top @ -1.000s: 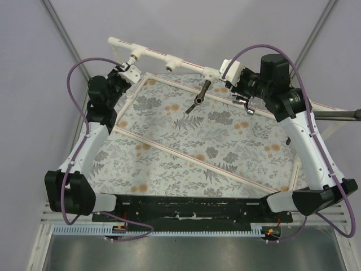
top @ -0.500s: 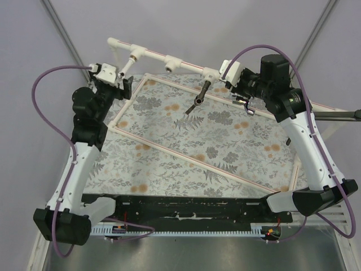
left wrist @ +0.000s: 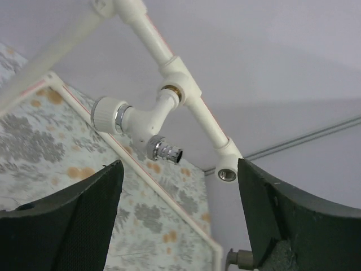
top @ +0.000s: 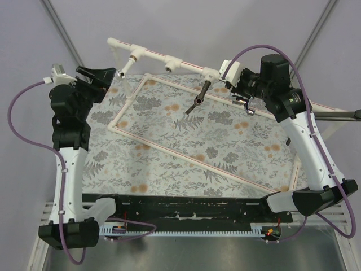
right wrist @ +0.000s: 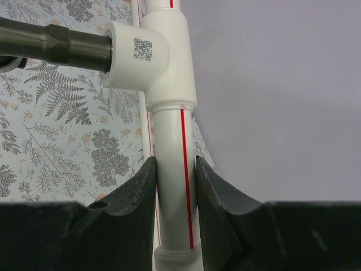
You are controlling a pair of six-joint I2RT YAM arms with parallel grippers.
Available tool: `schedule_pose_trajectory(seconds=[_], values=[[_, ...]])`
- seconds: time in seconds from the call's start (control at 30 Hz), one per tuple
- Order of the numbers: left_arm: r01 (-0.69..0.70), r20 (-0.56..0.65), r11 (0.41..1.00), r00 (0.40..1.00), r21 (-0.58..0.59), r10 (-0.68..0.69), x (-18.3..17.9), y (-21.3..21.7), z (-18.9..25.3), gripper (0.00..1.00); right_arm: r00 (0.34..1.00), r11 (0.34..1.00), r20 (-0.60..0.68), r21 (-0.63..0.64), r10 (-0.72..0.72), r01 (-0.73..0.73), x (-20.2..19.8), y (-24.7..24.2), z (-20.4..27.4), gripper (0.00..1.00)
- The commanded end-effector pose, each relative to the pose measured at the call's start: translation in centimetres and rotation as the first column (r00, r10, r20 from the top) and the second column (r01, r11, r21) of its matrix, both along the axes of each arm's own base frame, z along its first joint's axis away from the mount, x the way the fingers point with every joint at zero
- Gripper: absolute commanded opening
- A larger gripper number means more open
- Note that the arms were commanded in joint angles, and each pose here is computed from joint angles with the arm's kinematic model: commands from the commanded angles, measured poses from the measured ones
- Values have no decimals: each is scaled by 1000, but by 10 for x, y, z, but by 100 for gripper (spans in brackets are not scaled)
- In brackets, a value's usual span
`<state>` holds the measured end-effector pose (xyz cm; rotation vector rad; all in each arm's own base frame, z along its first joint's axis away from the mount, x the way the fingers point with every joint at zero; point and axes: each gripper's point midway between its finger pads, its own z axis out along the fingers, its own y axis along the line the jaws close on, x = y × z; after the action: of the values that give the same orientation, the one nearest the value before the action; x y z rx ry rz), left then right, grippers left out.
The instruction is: Install the water faucets
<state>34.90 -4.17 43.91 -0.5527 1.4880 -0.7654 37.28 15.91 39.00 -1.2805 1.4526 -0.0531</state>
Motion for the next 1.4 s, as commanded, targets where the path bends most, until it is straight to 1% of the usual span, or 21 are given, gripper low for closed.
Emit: schedule_pose_trajectory(seconds=[0.0,0.07,0.27,0.3,0.33,0.43,0.53,0.63,0.73,0.8,0.87,0.9,0.97,1.03,1.1,1.17,1.23,1.27,1.3,1.33,1.37], values=[[109,-107,870,977,-481,-182,18,-24,-21,85,970,997,-234,-9,69,-73,-39,9,-50,0],[135,-105,835,969,-534,-224,24,-29,-21,85,971,997,-230,-10,68,-72,-40,9,-50,0],[103,-124,782,967,-615,-225,44,-26,-29,85,974,998,-219,-15,58,-63,-40,7,-48,0],[98,-132,773,964,-627,-229,47,-26,-33,83,974,998,-218,-16,57,-62,-40,7,-48,0],[117,-101,764,967,-635,-232,52,-26,-27,79,975,998,-215,-16,54,-59,-40,6,-47,0],[128,-85,735,966,-666,-246,63,-26,-28,73,976,998,-213,-19,48,-54,-40,5,-47,0],[126,-82,722,966,-680,-247,71,-26,-30,67,977,998,-209,-27,42,-48,-39,3,-47,0],[128,-75,709,966,-694,-247,76,-25,-32,58,978,999,-206,-29,38,-44,-38,3,-46,0],[120,-77,703,967,-701,-243,80,-24,-39,44,977,999,-210,-31,36,-43,-38,2,-48,0],[120,-74,718,970,-685,-233,81,-23,-44,29,977,998,-209,-33,37,-45,-38,2,-48,0],[122,-71,762,974,-636,-215,83,-21,-49,16,978,999,-205,-31,35,-43,-38,2,-47,0],[131,-63,788,976,-602,-211,83,-21,-49,12,978,999,-205,-31,35,-43,-37,2,-47,0],[146,-49,854,979,-499,-196,84,-19,-52,9,978,999,-205,-30,37,-44,-38,3,-47,0],[146,-34,931,985,-334,-167,86,-15,-58,8,978,999,-204,-28,40,-46,-38,3,-47,0],[131,2,981,991,-141,-132,87,-8,-60,9,978,998,-202,-24,45,-51,-39,4,-46,0],[115,41,991,992,67,-118,88,-2,-60,9,978,998,-202,-20,47,-52,-39,4,-46,0],[93,76,946,990,311,-123,88,0,-62,8,978,998,-202,-15,51,-55,-40,5,-45,0],[79,91,892,987,445,-133,88,0,-63,7,978,998,-202,-14,52,-56,-40,5,-45,0],[75,101,834,983,546,-154,87,-4,-64,6,978,998,-201,-12,55,-59,-40,6,-45,0],[58,108,755,980,653,-169,86,-7,-67,4,979,998,-198,-9,55,-58,-40,6,-44,0],[43,117,645,972,763,-204,82,-16,-69,2,979,998,-198,-6,57,-60,-40,6,-44,0]])
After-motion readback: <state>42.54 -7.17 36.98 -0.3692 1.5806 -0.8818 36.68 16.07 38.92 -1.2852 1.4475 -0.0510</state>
